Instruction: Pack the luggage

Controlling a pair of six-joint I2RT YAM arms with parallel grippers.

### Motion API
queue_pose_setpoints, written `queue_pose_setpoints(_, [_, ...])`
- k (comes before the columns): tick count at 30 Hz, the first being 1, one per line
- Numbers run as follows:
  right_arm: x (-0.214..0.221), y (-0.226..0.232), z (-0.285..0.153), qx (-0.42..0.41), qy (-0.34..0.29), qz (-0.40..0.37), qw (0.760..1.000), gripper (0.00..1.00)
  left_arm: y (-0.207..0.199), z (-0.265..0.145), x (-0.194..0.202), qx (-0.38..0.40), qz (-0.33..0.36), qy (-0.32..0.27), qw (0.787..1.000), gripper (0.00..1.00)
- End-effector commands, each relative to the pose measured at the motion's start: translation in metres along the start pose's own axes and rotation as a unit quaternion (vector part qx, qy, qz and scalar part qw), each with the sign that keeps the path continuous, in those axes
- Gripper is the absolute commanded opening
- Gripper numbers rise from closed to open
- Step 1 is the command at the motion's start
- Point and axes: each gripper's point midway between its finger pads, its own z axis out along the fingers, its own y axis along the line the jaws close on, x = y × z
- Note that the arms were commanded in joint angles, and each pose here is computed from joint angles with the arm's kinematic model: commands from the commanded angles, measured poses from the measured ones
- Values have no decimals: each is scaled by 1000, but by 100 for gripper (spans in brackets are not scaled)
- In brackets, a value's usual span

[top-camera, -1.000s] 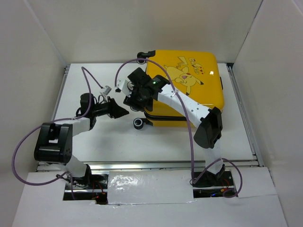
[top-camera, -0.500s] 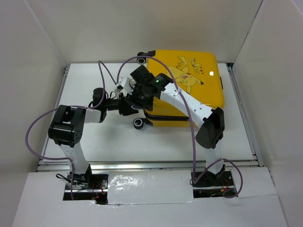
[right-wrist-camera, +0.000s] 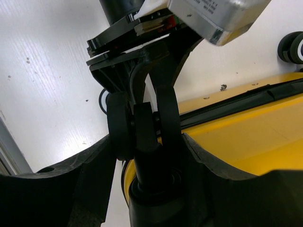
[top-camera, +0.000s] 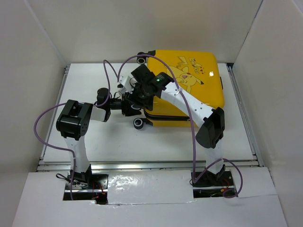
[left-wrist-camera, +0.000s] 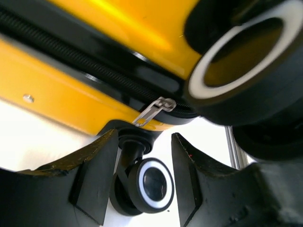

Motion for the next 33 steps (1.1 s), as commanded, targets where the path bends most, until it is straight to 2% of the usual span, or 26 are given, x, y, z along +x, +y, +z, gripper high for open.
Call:
queue_pose_setpoints(1, [-61, -23, -64, 56, -117, 14, 991, 0, -11, 7, -12, 37, 86, -9, 996, 60])
queue_pose_setpoints(14, [-55, -28, -56, 62, -106, 27, 992, 0, -19, 15, -19, 72, 109, -10, 991, 57])
queue_pose_setpoints(17, [-54, -29, -53, 61, -105, 30, 992, 0, -22, 16, -18, 76, 107, -11, 991, 53])
queue_pose_setpoints(26, [-54, -30, -50, 63, -104, 34, 992, 0, -24, 18, -13, 90, 92, -6, 992, 24])
queue_pose_setpoints(33, [-52, -32, -51, 64, -104, 37, 992, 0, -22, 15, -13, 75, 74, -14, 994, 5])
